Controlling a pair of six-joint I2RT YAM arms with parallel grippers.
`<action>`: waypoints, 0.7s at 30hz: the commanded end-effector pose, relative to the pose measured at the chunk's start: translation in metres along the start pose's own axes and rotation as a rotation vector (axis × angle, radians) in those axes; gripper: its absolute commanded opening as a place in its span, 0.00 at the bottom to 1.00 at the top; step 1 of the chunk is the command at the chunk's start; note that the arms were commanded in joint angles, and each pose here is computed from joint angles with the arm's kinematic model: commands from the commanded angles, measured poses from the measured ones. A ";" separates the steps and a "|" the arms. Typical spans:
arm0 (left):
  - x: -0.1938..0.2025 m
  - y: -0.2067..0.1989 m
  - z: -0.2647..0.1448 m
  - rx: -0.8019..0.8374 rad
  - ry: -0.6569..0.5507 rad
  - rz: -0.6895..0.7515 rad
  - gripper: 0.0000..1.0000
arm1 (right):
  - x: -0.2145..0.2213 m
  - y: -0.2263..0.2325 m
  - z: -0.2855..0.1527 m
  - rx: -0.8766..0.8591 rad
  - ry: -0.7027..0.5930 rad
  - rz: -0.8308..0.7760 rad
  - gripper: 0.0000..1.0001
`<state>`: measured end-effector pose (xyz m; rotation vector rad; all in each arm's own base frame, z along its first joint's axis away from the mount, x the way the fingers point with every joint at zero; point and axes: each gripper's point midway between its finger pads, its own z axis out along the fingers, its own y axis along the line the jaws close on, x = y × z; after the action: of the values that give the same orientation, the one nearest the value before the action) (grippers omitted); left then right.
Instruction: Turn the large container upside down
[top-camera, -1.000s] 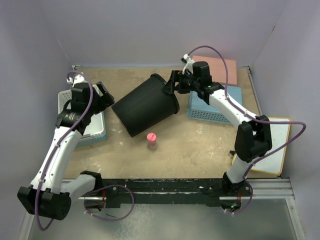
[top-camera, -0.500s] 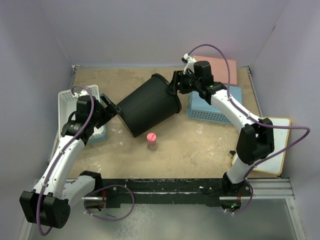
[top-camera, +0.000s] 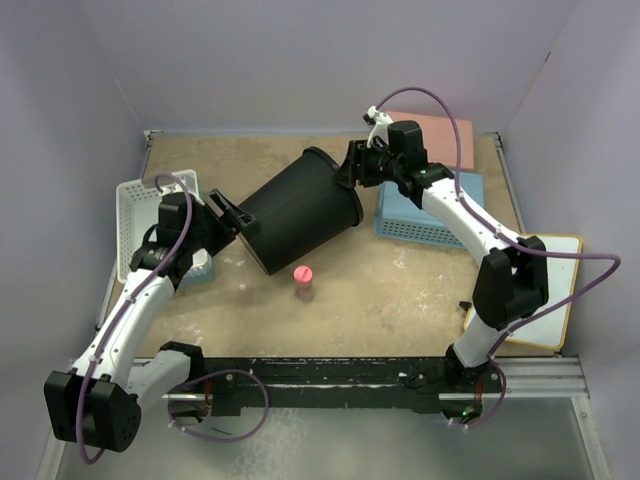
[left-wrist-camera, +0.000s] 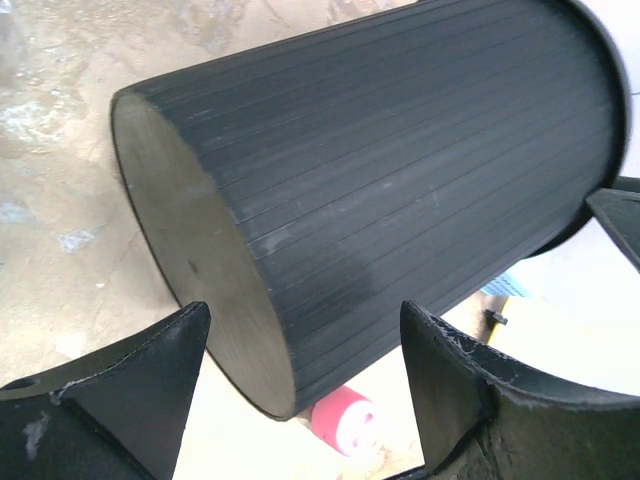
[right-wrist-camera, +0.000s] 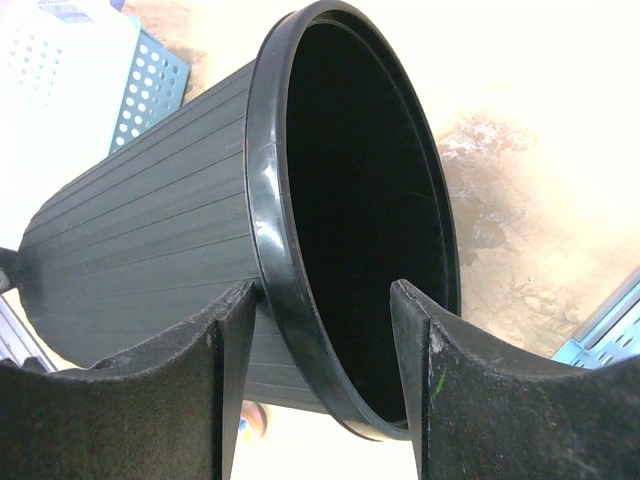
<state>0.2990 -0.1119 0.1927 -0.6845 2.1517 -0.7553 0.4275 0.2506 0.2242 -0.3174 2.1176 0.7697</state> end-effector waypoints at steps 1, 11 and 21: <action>-0.012 -0.030 -0.002 0.125 -0.029 -0.015 0.73 | -0.024 0.002 -0.015 0.034 -0.067 -0.032 0.57; -0.013 -0.039 0.002 0.175 -0.023 -0.023 0.71 | -0.023 -0.002 -0.012 0.051 -0.078 -0.010 0.45; -0.036 -0.071 -0.010 0.251 -0.079 0.022 0.70 | -0.006 0.011 0.000 -0.055 -0.040 0.090 0.27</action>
<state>0.3138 -0.1279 0.2165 -0.6402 2.0742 -0.8895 0.4295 0.2515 0.2315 -0.2752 2.0952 0.7900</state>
